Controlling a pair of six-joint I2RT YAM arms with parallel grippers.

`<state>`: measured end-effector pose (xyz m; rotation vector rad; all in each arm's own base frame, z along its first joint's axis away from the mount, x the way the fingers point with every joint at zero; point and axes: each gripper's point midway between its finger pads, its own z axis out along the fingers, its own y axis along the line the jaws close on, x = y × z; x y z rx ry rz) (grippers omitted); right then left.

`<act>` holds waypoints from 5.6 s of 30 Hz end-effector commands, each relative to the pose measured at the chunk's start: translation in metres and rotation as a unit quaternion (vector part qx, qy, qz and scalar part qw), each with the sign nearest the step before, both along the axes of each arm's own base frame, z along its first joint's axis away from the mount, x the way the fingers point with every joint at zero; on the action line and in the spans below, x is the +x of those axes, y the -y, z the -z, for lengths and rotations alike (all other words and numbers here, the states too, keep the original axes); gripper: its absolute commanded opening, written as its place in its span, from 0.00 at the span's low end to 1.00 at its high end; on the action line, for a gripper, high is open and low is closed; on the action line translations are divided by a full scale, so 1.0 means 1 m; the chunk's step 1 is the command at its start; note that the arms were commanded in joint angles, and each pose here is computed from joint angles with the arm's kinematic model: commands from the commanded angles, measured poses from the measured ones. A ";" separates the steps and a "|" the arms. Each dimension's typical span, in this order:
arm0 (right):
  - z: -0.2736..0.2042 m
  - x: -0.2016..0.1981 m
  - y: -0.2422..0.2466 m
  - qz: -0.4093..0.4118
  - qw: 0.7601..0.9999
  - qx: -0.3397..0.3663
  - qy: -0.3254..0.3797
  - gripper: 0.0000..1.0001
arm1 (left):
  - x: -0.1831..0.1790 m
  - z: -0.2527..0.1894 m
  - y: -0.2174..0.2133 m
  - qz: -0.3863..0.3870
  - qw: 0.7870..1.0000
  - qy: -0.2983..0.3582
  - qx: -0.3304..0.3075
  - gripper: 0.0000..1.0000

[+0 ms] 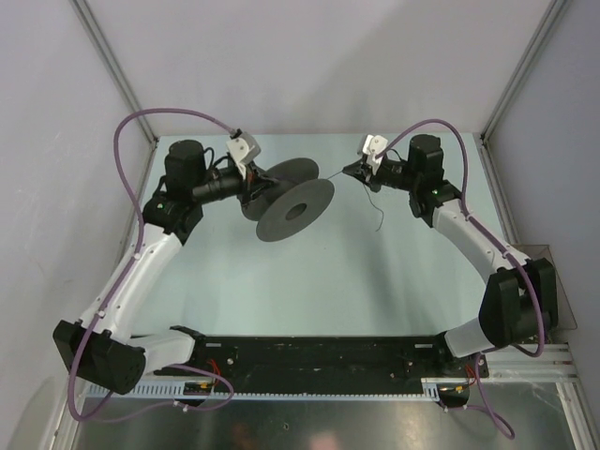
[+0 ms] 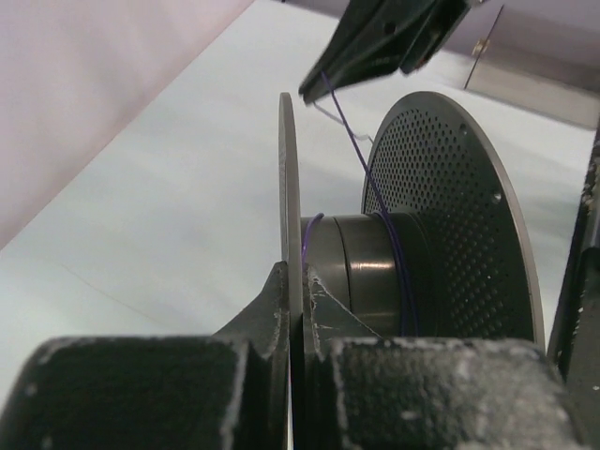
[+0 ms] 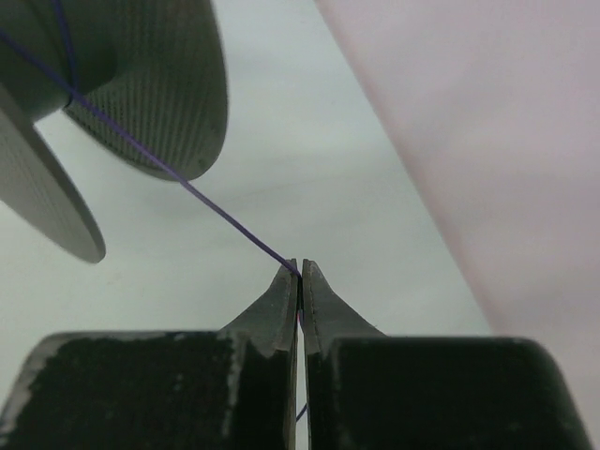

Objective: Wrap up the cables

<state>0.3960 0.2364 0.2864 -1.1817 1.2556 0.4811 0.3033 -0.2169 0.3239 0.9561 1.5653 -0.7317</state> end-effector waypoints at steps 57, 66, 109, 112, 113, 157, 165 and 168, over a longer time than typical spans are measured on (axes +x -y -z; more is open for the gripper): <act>0.055 0.023 -0.087 0.245 0.919 0.268 -0.157 0.99 | 0.065 -0.145 -0.068 -0.319 0.852 -0.194 -0.366 0.00; 0.060 0.043 -0.109 0.232 0.916 0.297 -0.138 0.99 | 0.069 -0.145 -0.069 -0.324 0.845 -0.203 -0.375 0.00; -0.045 -0.131 -0.111 -0.081 0.990 0.009 0.114 0.00 | 0.107 0.026 -0.038 -0.393 0.917 -0.070 0.018 0.00; -0.074 -0.118 -0.107 -0.054 0.986 0.019 0.159 0.00 | 0.092 0.040 -0.019 -0.342 0.936 -0.061 0.054 0.00; -0.082 -0.110 -0.104 -0.044 0.984 0.021 0.169 0.00 | 0.087 0.044 -0.013 -0.320 0.943 -0.061 0.062 0.00; -0.023 -0.041 0.011 -0.067 0.956 0.116 -0.260 0.00 | -0.082 -0.024 0.038 0.165 0.909 0.375 0.078 0.00; -0.012 -0.037 0.006 -0.061 0.902 0.188 -0.383 0.00 | -0.084 -0.036 0.044 0.157 0.889 0.424 0.066 0.00; -0.013 -0.033 0.004 -0.044 0.874 0.224 -0.428 0.00 | -0.080 -0.039 0.047 0.144 0.888 0.433 0.061 0.00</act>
